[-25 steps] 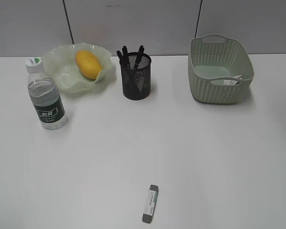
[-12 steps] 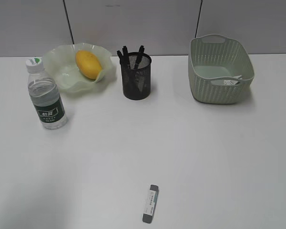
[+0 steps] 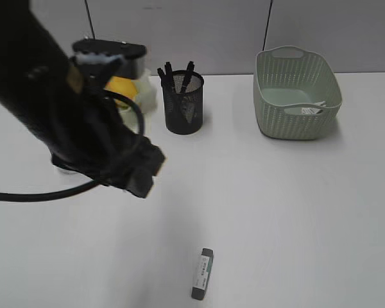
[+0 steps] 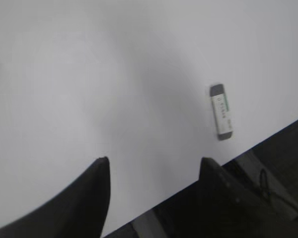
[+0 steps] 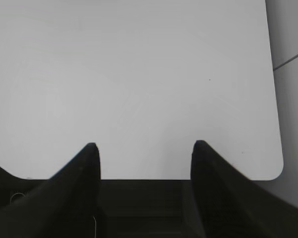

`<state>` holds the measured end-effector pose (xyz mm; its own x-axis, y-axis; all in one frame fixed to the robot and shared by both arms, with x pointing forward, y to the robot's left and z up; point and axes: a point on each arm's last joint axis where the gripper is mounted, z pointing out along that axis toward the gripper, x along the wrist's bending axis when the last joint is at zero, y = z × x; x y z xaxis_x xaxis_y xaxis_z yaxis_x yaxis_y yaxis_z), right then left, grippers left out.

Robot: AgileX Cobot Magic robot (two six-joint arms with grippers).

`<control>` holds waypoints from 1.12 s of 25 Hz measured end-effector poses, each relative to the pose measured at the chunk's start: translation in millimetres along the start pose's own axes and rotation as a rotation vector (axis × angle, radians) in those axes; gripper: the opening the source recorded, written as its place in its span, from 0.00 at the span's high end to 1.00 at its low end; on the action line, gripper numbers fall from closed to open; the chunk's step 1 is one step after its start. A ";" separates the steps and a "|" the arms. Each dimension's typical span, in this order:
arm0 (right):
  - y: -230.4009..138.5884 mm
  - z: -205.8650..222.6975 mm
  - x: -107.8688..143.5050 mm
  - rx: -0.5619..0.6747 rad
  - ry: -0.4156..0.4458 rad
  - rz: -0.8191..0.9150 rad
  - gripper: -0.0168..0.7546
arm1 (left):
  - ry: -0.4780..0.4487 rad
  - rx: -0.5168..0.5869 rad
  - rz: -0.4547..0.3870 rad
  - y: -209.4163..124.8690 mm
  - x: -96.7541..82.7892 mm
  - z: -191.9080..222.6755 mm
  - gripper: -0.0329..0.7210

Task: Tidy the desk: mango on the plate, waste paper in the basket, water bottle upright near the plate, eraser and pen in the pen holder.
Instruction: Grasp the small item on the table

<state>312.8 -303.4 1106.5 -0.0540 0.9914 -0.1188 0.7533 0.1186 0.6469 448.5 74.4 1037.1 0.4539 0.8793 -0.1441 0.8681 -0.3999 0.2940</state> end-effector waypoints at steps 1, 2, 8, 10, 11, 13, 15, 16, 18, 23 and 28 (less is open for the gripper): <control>-5.0 -0.5 0.9 -0.011 0.003 0.004 0.37 | -0.014 0.014 -0.030 2.0 -6.1 8.9 0.38; -10.6 0.0 2.3 -0.019 0.010 0.009 0.37 | -0.029 0.031 -0.057 2.8 -10.8 16.9 0.38; -41.3 -7.5 10.6 -0.120 0.058 0.018 0.37 | -0.058 0.167 -0.192 0.7 -24.5 65.9 0.43; -49.3 -10.9 11.3 -0.171 0.052 0.018 0.37 | -0.057 0.183 -0.218 3.0 -26.3 73.1 0.47; -53.6 -11.9 11.7 -0.194 0.050 0.019 0.37 | -0.056 0.189 -0.228 3.9 -26.9 76.3 0.48; -62.3 -11.9 12.9 -0.222 0.049 0.021 0.37 | -0.067 0.196 -0.246 6.6 -29.4 79.9 0.49; -71.5 -9.0 14.1 -0.234 0.047 0.017 0.37 | -0.083 0.200 -0.262 9.5 -32.4 84.3 0.49; -75.6 -8.0 14.6 -0.244 0.046 0.013 0.37 | -0.088 0.199 -0.265 11.1 -34.4 86.3 0.49; -81.5 -6.2 16.0 -0.267 0.049 0.004 0.37 | -0.088 0.209 -0.256 11.6 -40.2 92.5 0.49; -85.0 -8.7 17.1 -0.315 0.052 -0.003 0.37 | -0.074 0.240 -0.224 12.7 -53.4 104.4 0.49; -84.8 -8.2 17.6 -0.320 0.056 -0.007 0.37 | 0.010 0.319 -0.177 9.8 -60.8 123.7 0.49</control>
<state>242.6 -295.6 1055.7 -0.1012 0.9909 -0.0883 0.5086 0.1278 0.8515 454.2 -14.9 931.8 0.2907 0.9439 -0.1564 0.9527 -0.3007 -0.0442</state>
